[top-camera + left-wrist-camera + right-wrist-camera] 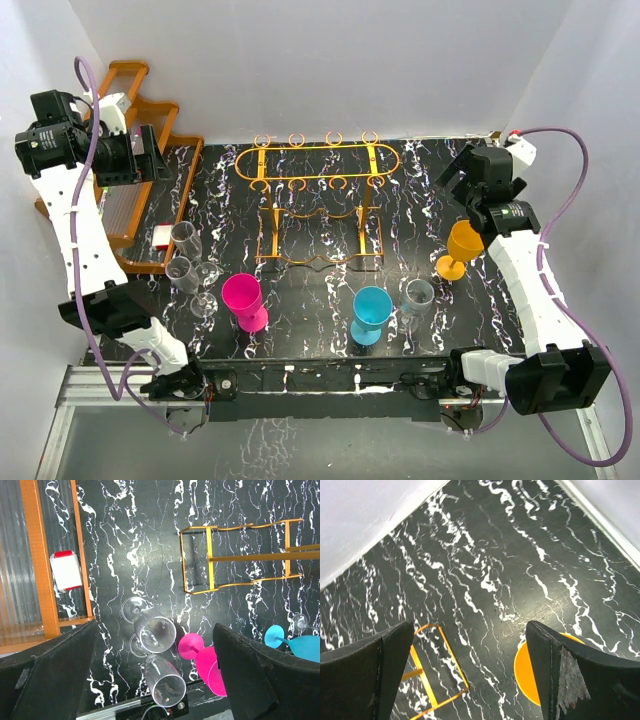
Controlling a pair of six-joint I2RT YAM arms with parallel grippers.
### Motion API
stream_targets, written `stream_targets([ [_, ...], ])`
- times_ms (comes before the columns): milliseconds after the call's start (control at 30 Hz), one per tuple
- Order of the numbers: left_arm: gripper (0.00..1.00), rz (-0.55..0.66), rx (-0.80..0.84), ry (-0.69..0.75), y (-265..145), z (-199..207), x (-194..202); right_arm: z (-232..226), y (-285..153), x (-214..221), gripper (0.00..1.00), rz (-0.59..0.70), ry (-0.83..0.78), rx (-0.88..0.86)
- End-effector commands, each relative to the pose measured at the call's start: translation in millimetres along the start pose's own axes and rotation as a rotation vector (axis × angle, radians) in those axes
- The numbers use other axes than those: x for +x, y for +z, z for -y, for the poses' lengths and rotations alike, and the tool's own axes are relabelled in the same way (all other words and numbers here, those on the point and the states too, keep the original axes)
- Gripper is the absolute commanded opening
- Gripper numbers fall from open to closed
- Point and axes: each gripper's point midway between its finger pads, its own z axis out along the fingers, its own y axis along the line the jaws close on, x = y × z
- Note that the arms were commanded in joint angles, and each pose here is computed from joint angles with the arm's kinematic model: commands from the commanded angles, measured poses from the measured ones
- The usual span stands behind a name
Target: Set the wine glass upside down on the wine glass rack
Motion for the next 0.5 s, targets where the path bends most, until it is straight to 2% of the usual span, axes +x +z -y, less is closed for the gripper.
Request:
stream_targets([
  [0, 0.97, 0.024, -0.025, 0.038, -9, -1, -1, -23, -11, 0, 0.98, -0.030, -0.084, -0.142],
  [133, 0.97, 0.009, -0.022, 0.055, -2, -5, 5, -16, -18, 3, 0.98, -0.029, -0.115, -0.143],
  [367, 0.97, -0.077, 0.035, 0.050, 9, -5, 15, -38, -50, -7, 0.98, 0.012, -0.197, -0.344],
  [433, 0.91, -0.095, 0.033, 0.071, 12, -8, 18, -40, -54, -8, 0.98, 0.008, -0.200, -0.365],
  [467, 0.84, -0.103, 0.034, 0.078, 14, -9, 20, -41, -56, -8, 0.98, 0.003, -0.201, -0.372],
])
